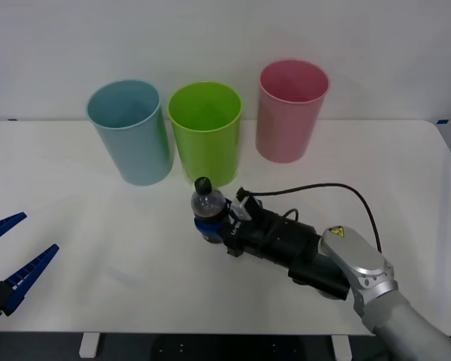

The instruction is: Grasp the object on the table and drop it into the matching bin: aluminum can to the light blue bin, PET bottle to the pink bin.

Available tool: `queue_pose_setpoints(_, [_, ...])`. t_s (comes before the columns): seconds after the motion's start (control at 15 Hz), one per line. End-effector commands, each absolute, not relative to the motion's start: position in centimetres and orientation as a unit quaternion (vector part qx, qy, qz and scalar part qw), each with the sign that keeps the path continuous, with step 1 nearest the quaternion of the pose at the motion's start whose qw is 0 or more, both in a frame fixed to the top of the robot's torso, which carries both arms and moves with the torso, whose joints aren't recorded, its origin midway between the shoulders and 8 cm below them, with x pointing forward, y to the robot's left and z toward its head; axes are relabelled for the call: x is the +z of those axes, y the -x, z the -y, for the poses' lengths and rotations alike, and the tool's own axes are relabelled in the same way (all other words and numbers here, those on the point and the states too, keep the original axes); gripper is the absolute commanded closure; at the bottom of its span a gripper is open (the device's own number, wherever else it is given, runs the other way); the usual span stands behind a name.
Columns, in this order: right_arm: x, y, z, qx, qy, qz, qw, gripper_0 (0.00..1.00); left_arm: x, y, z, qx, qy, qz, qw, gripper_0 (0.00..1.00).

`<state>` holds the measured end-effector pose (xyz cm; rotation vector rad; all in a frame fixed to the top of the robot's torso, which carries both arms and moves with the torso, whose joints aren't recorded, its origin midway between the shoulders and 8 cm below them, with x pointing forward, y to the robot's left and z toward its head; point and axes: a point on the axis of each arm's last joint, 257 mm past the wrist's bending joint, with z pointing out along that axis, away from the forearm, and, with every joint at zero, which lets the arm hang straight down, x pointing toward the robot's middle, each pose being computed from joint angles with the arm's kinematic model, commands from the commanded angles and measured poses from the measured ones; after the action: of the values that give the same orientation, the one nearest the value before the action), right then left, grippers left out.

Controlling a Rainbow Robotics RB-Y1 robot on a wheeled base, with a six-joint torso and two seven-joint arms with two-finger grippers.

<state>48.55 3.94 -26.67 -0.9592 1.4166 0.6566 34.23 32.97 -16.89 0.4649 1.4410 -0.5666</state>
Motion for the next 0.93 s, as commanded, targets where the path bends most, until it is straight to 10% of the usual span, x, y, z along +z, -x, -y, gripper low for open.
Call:
queue_pose_setpoints(0.07, [-25.4, -48.0, -2.0, 0.286, 0.397, -0.618, 0.615, 1.00, -16.9, -34.2, -33.0, -0.253, -0.208, -0.645, 0.691, 0.00])
queue_pose_setpoints(0.93, [-16.0, -48.1, 9.1, 0.319, 0.289, -0.634, 0.642, 1.00, -16.9, -34.2, -33.0, -0.253, -0.208, -0.645, 0.691, 0.00])
